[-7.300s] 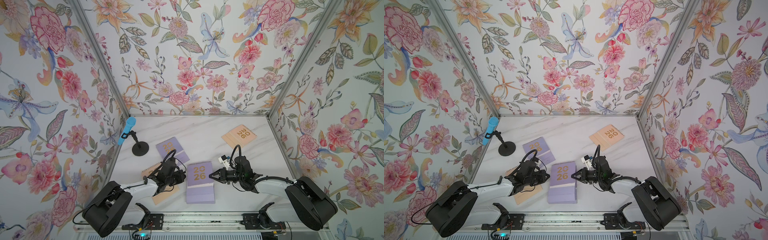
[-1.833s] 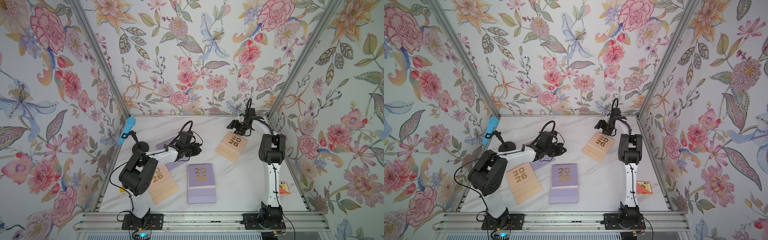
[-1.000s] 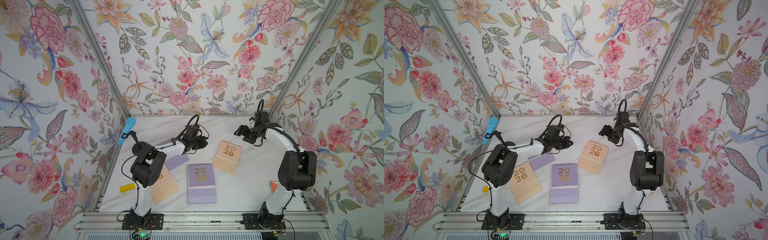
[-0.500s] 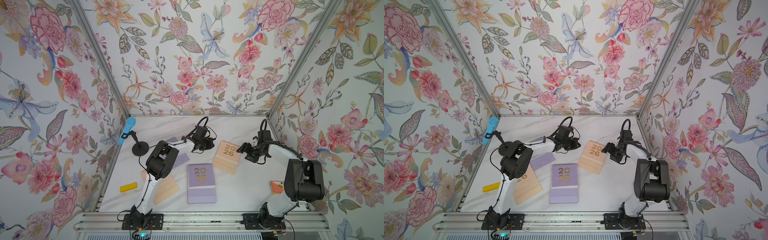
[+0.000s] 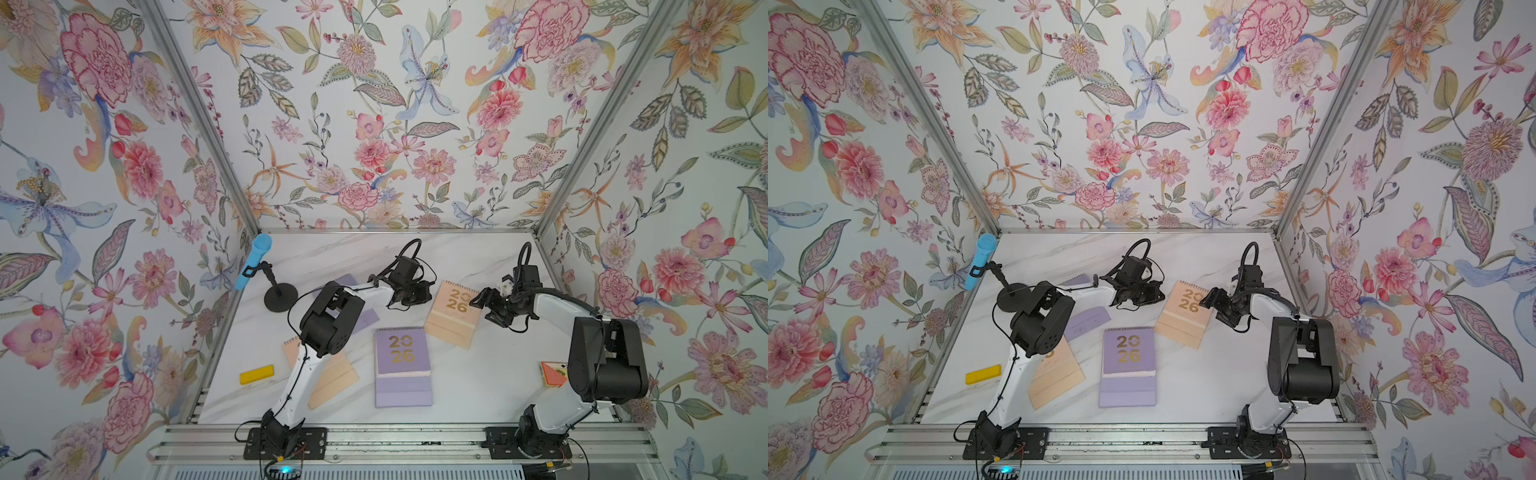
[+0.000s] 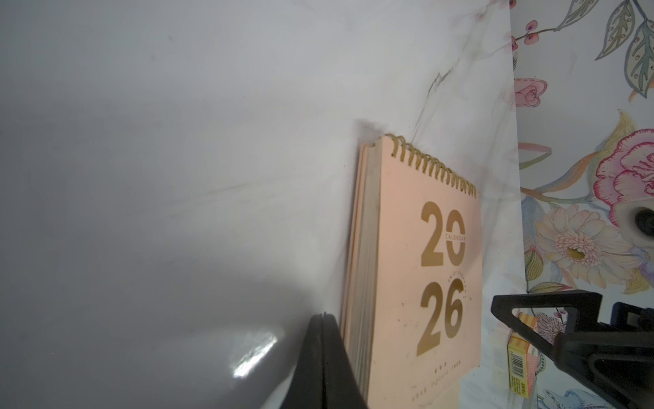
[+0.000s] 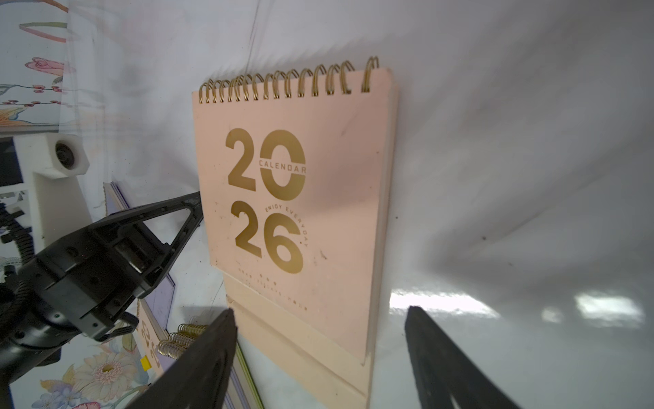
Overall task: Stack the calendars
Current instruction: Pick up the calendar at the center of the board.
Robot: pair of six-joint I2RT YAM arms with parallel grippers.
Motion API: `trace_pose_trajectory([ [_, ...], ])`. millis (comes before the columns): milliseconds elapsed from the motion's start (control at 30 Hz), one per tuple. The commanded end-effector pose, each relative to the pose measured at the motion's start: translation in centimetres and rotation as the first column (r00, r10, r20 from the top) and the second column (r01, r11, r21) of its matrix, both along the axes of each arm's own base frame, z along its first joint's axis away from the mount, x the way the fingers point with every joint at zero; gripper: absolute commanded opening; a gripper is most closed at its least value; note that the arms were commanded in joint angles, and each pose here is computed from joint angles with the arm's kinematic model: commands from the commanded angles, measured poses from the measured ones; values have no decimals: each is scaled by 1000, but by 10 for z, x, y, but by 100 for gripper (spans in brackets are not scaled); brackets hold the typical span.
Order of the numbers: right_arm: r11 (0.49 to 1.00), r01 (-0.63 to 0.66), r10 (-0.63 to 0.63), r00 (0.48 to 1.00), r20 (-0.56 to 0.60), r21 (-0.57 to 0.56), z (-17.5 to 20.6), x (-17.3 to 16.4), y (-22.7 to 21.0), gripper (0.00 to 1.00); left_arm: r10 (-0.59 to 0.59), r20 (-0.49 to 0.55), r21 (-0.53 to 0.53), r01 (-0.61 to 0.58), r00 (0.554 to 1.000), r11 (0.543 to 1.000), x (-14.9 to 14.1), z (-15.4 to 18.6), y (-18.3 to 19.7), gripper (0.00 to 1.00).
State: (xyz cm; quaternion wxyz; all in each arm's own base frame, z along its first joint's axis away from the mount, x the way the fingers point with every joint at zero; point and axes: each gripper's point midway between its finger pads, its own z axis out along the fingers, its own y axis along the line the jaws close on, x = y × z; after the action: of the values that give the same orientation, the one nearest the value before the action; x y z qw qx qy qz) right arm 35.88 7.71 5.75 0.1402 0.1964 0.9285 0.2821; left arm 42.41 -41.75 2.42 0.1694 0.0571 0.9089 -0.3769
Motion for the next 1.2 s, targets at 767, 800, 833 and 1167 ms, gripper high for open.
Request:
trace_pose_trajectory([
  [767,889,-90,-51,955,292,449,53,20,29,72,-36,-83,-49,32,996,998,-25,-27,-22,0],
  [800,890,-87,-54,954,295,447,55,21,28,71,-36,-82,-48,32,996,998,-25,-27,-22,0],
  [833,894,-83,-55,955,291,441,54,21,26,70,-37,-78,-49,33,996,998,-25,-26,-22,0],
  [1167,932,-37,-58,967,250,361,38,17,17,38,-41,-60,-55,38,997,998,-21,-13,-24,0],
])
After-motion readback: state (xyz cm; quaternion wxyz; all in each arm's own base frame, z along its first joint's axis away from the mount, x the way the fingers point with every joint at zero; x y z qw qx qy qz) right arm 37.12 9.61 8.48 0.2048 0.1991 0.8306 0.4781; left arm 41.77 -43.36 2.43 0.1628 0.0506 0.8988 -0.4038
